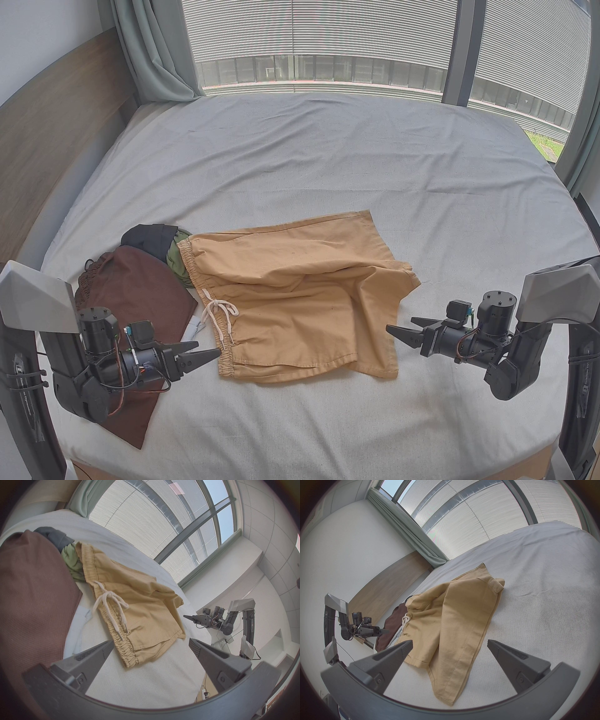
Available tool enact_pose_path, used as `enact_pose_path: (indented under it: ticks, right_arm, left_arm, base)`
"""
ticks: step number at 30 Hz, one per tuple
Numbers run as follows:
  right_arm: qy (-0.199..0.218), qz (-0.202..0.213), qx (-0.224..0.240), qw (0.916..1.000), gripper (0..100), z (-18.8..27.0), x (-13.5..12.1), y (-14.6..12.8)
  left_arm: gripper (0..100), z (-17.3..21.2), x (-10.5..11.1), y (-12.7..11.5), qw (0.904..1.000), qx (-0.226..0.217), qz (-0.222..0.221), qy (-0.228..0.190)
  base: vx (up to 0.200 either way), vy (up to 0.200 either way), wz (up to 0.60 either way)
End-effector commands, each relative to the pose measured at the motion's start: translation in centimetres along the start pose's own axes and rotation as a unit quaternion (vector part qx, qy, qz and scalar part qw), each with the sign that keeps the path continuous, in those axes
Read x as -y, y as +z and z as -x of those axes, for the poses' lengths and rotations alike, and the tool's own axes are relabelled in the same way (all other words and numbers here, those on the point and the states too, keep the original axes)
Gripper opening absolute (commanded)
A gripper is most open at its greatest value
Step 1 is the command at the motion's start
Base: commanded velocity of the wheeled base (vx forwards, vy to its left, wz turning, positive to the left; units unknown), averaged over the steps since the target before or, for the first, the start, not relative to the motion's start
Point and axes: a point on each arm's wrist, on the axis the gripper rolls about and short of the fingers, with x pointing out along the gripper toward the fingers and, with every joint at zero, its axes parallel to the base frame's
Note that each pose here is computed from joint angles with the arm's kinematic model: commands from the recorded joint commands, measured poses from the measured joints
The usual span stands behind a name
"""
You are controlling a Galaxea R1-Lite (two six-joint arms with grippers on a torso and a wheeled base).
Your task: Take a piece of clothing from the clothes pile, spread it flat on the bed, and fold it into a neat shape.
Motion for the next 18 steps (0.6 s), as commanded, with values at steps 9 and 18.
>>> enact_pose_path:
  ticks: [9,18]
  right_arm:
    - [0.002,0.003,0.007,1.0000,100,0.0,-0.1,0.4]
    - [0.001,0.003,0.009,1.0000,100,0.0,0.1,0.5]
  left_arm:
    - [100,-2.5,-1.5,-2.7,0.9986,-0.031,0.022,0.037]
    - [100,-3.5,-1.7,-3.4,0.9983,-0.040,0.028,0.034]
  base:
    - [0.000,0.000,0.00]
    - [0.000,0.000,0.00]
